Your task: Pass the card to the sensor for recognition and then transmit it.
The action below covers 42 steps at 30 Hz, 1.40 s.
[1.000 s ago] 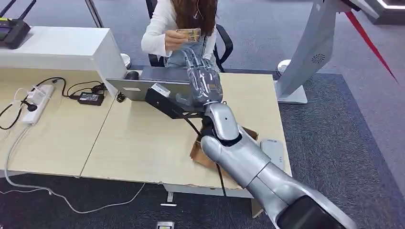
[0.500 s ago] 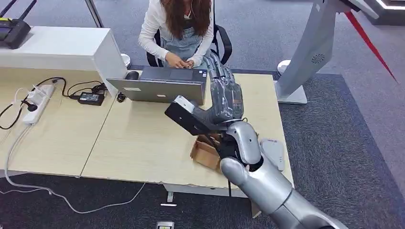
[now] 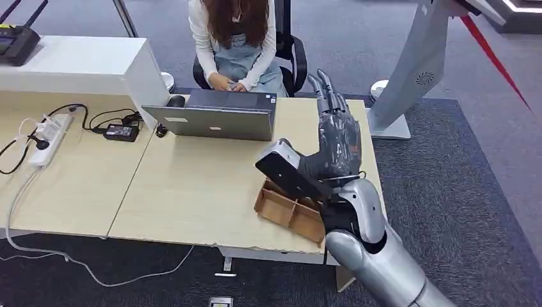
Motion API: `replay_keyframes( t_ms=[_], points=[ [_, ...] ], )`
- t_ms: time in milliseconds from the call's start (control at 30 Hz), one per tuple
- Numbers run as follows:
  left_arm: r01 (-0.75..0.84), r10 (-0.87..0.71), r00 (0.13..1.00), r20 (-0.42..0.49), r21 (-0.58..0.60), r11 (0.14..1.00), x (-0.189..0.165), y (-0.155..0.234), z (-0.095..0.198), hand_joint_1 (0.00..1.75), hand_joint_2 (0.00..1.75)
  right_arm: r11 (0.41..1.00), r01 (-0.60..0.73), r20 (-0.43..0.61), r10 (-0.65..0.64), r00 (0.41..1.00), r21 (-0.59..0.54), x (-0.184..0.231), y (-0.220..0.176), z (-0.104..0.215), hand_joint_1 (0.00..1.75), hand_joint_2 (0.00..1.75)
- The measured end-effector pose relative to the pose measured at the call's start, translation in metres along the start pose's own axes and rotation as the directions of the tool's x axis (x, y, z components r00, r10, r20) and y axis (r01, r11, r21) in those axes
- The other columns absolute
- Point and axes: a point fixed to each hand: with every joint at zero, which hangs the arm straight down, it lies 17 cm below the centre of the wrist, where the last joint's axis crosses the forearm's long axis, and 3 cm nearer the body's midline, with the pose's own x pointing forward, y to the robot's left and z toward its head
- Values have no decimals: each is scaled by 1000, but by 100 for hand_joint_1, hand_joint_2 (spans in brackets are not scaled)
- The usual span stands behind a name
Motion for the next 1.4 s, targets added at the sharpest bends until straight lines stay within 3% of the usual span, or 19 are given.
replay_keyframes(
  t_ms=[433,833,1033,1400],
  points=[
    [-8,8,1000,6,17,1000,2,4,0,0,0,996,36,-48,-33,998,81,-17,30,38,0,175],
    [-12,12,1000,26,10,1000,5,3,0,0,0,976,-57,-121,85,989,212,-49,70,55,0,175],
    [-18,17,1000,25,10,1000,5,3,0,0,0,955,-78,-176,133,975,287,-71,96,77,0,175],
    [-26,25,999,21,9,1000,4,4,0,0,0,941,-82,-206,157,966,330,-85,111,93,0,175]
  ],
)
